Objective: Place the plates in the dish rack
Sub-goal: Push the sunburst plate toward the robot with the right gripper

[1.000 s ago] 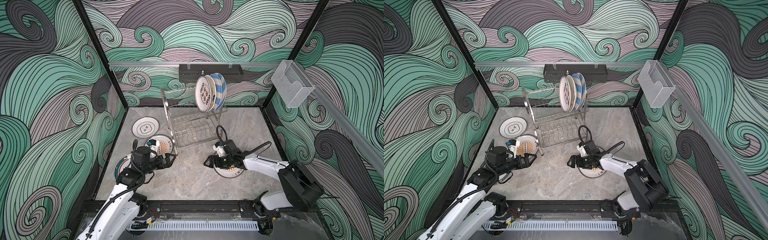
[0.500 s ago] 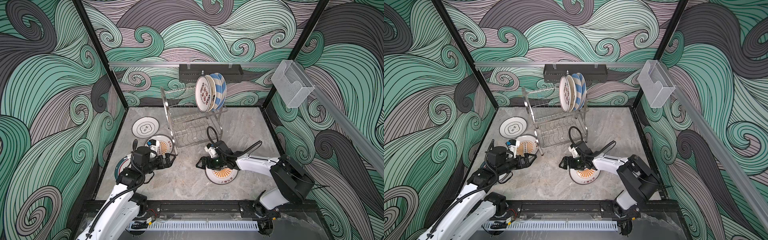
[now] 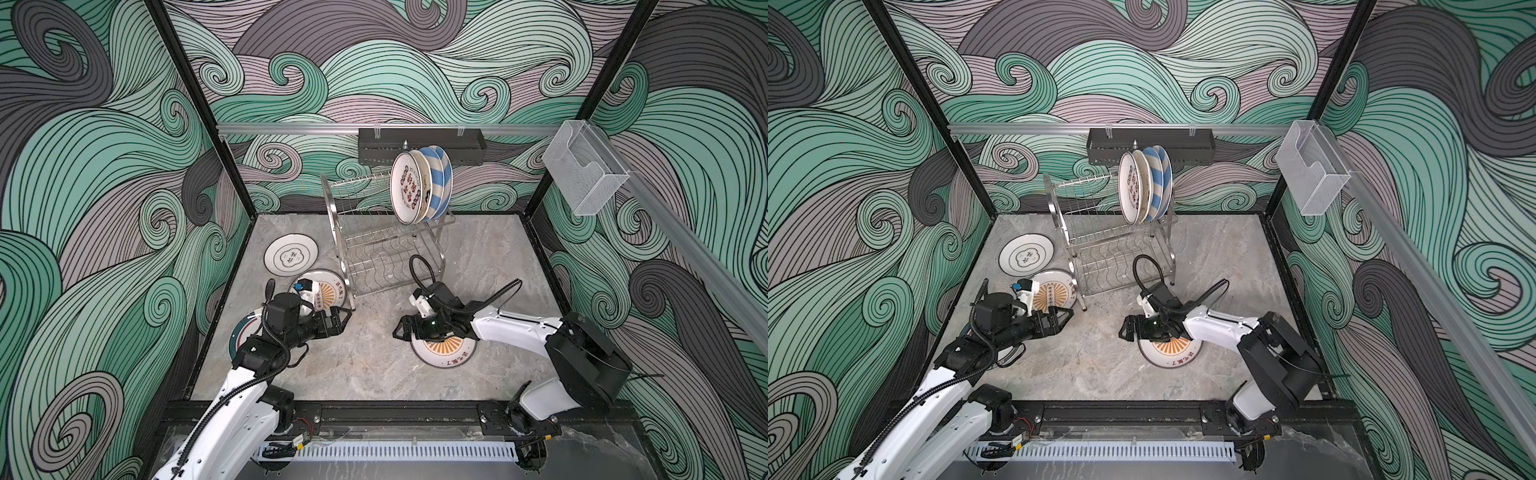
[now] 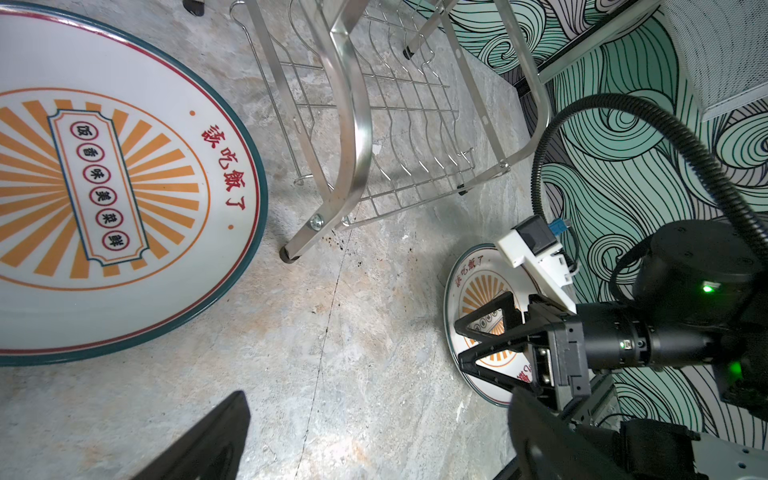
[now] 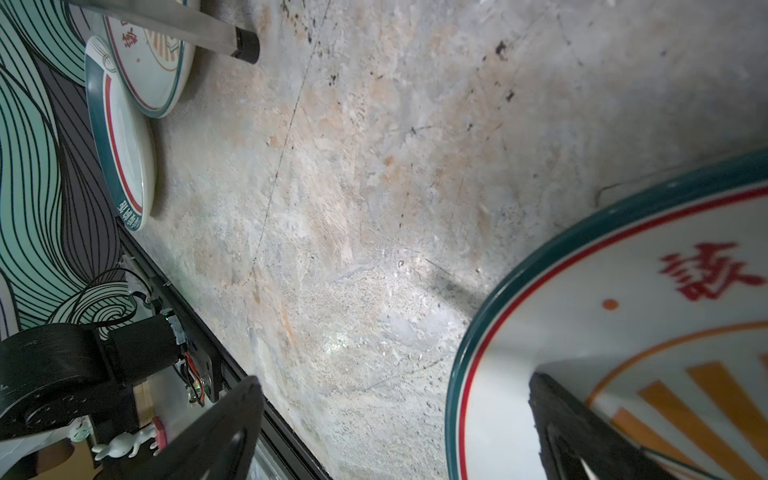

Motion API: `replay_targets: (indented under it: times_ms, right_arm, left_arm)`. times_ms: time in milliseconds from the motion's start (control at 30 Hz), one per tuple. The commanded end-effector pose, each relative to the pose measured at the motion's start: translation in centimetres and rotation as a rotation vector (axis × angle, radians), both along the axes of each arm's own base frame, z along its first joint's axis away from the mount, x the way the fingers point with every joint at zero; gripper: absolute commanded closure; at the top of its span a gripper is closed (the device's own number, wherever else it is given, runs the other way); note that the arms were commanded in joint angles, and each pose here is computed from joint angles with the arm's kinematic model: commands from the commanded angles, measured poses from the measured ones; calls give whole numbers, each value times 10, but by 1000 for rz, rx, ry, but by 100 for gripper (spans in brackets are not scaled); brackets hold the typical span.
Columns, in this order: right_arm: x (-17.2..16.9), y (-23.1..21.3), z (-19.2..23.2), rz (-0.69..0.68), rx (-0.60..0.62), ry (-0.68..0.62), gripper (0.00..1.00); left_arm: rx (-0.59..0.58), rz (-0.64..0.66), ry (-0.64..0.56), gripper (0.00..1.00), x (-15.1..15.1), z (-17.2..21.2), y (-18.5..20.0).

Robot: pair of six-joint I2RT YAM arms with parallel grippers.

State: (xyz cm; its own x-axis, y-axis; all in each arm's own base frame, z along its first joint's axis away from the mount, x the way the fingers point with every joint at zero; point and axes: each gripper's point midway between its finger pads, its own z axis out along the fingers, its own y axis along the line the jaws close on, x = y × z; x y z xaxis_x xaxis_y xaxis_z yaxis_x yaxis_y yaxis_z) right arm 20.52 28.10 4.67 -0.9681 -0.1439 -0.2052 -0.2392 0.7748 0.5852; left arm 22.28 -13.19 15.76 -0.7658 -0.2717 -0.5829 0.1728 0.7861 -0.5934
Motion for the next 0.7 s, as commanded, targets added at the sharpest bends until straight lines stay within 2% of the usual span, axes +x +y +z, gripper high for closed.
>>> replay_targets:
  times_ms: [0,200,333,433,467,667]
  right_arm:
    - [-6,-13,-8,-5,-73,7,0]
    - [-4,-23,1,1,-121,-32,0]
    - [-1,-46,16,-27,-177,-82,1]
    - [2,-77,28,-113,-207,-115,4]
    - [2,-90,31,-152,-215,-121,9]
    - [-7,-157,39,-387,-237,-184,21]
  left_arm:
    - [-16,-14,-20,1,-1,7,-3]
    - [-21,-24,-18,1,-2,8,-5]
    - [-26,-30,-14,1,-2,8,-6]
    - [-39,-40,-1,2,-4,6,-9]
    - [-47,-46,5,1,-4,4,-10]
    - [-55,-76,47,1,-9,-4,-16]
